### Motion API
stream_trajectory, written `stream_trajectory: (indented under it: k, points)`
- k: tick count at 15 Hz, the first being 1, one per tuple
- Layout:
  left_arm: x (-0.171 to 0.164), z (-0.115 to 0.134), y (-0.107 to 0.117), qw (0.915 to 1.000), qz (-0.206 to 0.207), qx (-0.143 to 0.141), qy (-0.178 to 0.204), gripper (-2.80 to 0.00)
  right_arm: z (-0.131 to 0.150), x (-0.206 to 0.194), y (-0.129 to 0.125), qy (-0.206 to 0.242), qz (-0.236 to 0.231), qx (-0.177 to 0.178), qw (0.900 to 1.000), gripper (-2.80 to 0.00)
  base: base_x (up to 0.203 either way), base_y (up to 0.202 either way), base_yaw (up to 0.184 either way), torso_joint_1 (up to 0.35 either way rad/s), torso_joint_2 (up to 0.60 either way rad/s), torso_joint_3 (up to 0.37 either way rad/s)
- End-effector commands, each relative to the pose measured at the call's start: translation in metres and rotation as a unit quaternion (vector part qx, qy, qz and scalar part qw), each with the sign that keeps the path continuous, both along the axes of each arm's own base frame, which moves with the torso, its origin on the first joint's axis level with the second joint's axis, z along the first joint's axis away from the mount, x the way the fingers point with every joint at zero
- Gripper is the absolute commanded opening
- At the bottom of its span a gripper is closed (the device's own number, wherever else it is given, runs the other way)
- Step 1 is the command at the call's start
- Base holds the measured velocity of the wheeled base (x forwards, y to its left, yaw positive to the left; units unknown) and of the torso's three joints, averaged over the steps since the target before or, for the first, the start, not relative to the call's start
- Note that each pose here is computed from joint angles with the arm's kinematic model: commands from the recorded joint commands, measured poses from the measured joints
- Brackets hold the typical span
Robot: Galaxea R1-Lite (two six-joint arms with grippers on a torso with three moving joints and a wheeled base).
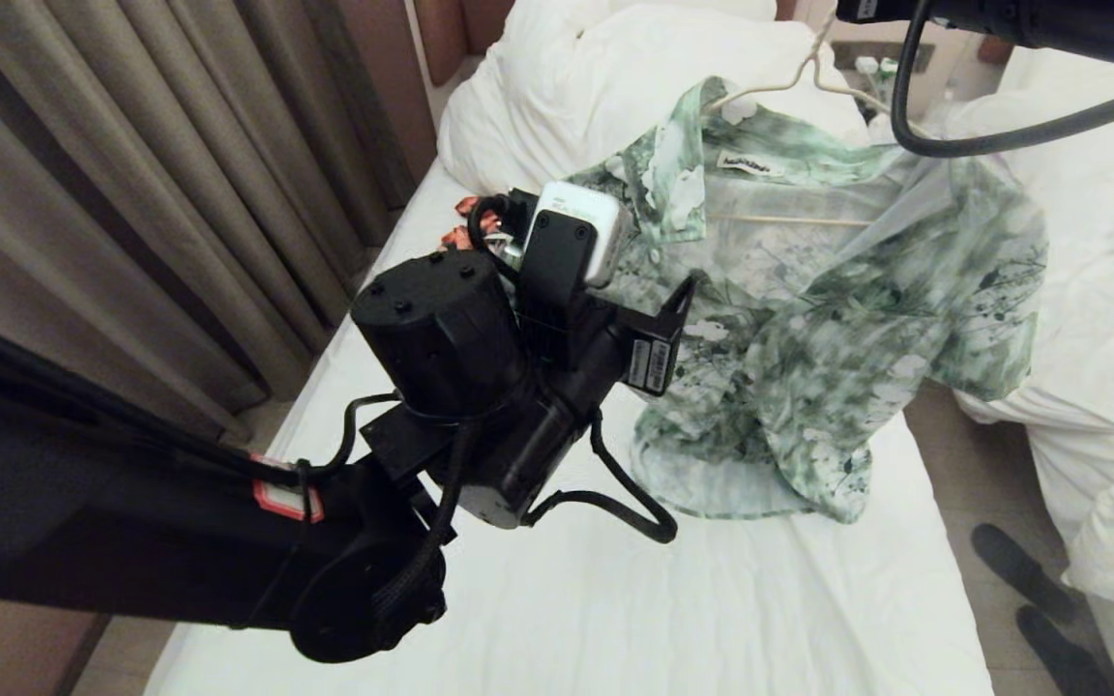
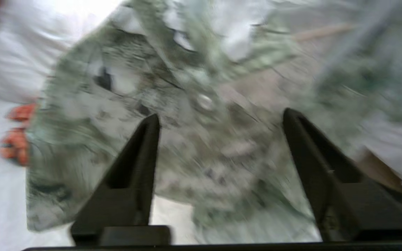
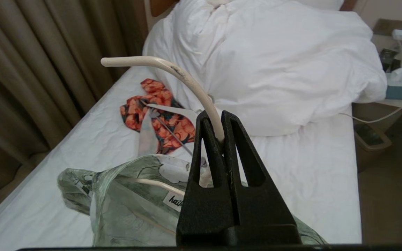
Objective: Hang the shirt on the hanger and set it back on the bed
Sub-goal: Take the clothes hanger out of the clothes
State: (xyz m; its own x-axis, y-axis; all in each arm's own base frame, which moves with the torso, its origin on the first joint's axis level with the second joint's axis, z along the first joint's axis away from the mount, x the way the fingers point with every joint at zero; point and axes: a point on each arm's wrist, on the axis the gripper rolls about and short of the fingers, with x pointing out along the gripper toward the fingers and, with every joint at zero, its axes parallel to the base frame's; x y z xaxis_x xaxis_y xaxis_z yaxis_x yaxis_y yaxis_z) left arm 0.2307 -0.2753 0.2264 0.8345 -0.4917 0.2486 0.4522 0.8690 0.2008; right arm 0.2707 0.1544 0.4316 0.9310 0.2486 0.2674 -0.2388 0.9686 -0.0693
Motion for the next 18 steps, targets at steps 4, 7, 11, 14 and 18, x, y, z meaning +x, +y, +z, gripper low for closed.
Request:
stream_trajectory:
  k: [4, 7, 11, 14, 18]
  points:
    - [0.01, -0.008, -0.012, 0.9985, 0.047, 0.005, -0.028, 0.0, -0.002, -0.005, 0.009, 0.005, 0.01, 0.002, 1.0, -2.8, 0.0, 0.0, 0.0, 0.0, 0.0, 0.0]
    - [0.011, -0.008, -0.012, 0.998, 0.055, 0.01, -0.03, 0.0, -0.003, -0.006, 0.012, 0.006, 0.014, 0.001, 1.0, -2.8, 0.0, 0.0, 0.0, 0.0, 0.0, 0.0]
    - [0.012, -0.006, -0.013, 0.9979, 0.055, 0.002, -0.035, 0.0, -0.007, -0.012, 0.022, 0.016, 0.021, 0.0, 1.0, -2.8, 0.0, 0.0, 0.0, 0.0, 0.0, 0.0]
    - [0.019, 0.004, -0.009, 0.996, 0.071, -0.021, -0.05, 0.0, -0.012, -0.021, 0.029, 0.024, 0.038, -0.005, 0.999, -2.8, 0.0, 0.0, 0.0, 0.0, 0.0, 0.0]
    - [0.029, 0.009, 0.0, 0.994, 0.089, -0.029, -0.057, 0.0, -0.013, -0.024, 0.028, 0.027, 0.039, -0.008, 0.999, -2.8, 0.0, 0.0, 0.0, 0.0, 0.0, 0.0]
